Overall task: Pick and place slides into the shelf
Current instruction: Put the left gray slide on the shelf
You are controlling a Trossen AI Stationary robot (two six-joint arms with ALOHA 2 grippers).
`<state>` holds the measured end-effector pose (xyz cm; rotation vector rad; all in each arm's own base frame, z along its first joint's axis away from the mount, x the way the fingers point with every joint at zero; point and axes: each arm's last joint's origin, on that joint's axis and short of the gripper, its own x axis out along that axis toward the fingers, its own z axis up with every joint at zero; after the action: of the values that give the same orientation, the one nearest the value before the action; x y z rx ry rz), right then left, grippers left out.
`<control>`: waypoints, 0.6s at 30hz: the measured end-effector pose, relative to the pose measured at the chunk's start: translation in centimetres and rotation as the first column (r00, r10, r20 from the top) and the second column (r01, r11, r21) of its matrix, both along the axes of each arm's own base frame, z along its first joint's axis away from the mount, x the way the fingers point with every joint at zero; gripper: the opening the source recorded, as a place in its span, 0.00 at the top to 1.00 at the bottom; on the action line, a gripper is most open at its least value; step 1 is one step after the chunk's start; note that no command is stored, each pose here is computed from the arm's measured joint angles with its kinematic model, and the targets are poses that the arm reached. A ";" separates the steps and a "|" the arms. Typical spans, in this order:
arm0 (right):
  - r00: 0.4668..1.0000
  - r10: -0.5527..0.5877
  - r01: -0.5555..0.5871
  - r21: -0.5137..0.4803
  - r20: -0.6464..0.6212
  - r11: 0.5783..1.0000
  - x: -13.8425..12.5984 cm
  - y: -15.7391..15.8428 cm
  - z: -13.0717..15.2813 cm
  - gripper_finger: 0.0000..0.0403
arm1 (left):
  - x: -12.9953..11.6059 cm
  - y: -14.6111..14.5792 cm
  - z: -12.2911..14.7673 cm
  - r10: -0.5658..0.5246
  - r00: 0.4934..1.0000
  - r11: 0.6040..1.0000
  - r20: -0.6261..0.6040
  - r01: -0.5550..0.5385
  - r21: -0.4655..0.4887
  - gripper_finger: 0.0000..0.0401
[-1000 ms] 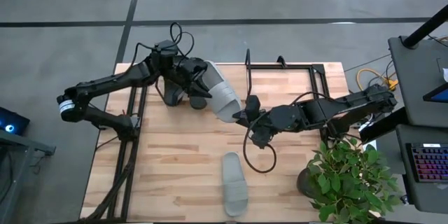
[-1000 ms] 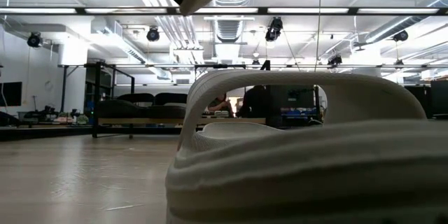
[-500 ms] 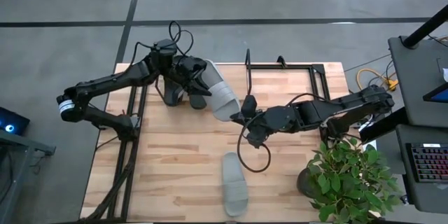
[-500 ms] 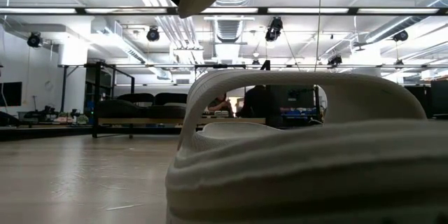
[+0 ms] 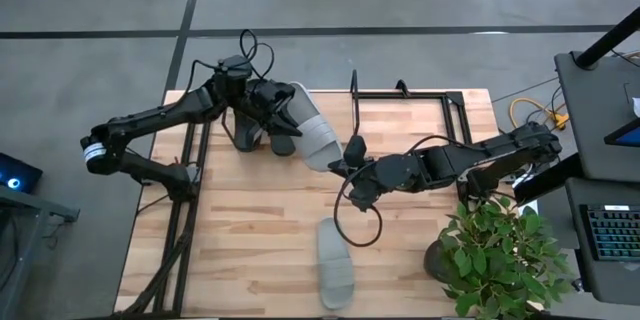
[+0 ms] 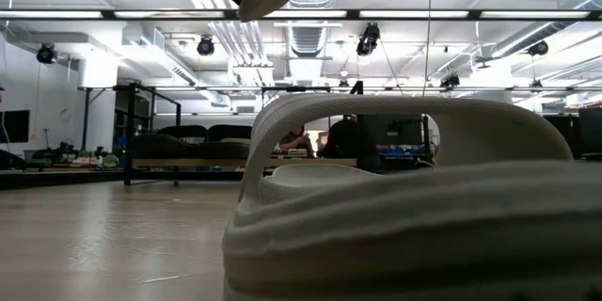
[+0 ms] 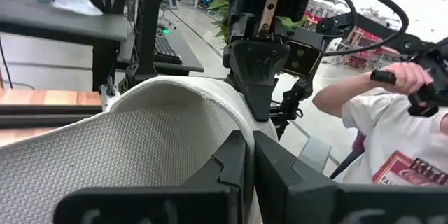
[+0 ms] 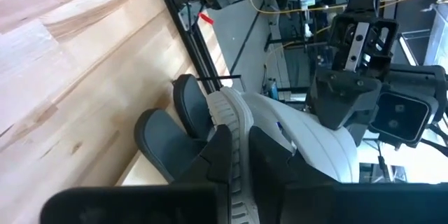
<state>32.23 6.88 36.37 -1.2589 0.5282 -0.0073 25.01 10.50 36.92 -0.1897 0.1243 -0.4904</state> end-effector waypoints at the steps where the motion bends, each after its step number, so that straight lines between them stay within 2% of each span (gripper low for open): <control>1: 1.000 -0.003 0.003 0.003 0.001 1.000 0.0 0.0 0.0 0.96 | 0.0 0.0 0.0 -0.001 1.000 1.000 0.007 0.001 0.012 1.00; 6: 1.000 -0.018 0.018 0.009 0.010 1.000 0.0 -0.1 0.0 0.96 | 0.0 0.2 0.3 0.023 0.998 0.998 0.054 -0.026 0.054 0.99; 13: 0.994 -0.096 0.094 0.044 0.055 0.995 0.2 -0.8 0.3 0.97 | -0.3 1.6 0.3 0.213 0.974 0.969 0.074 -0.221 0.112 0.93; 18: 0.989 -0.129 0.127 0.039 0.067 0.991 0.3 -1.2 0.4 0.97 | -0.4 1.9 0.3 0.254 0.964 0.957 0.077 -0.262 0.121 0.87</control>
<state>32.56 5.64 36.74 -1.1851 0.5457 -0.1491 24.62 12.44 37.18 -0.0612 0.0703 -0.2257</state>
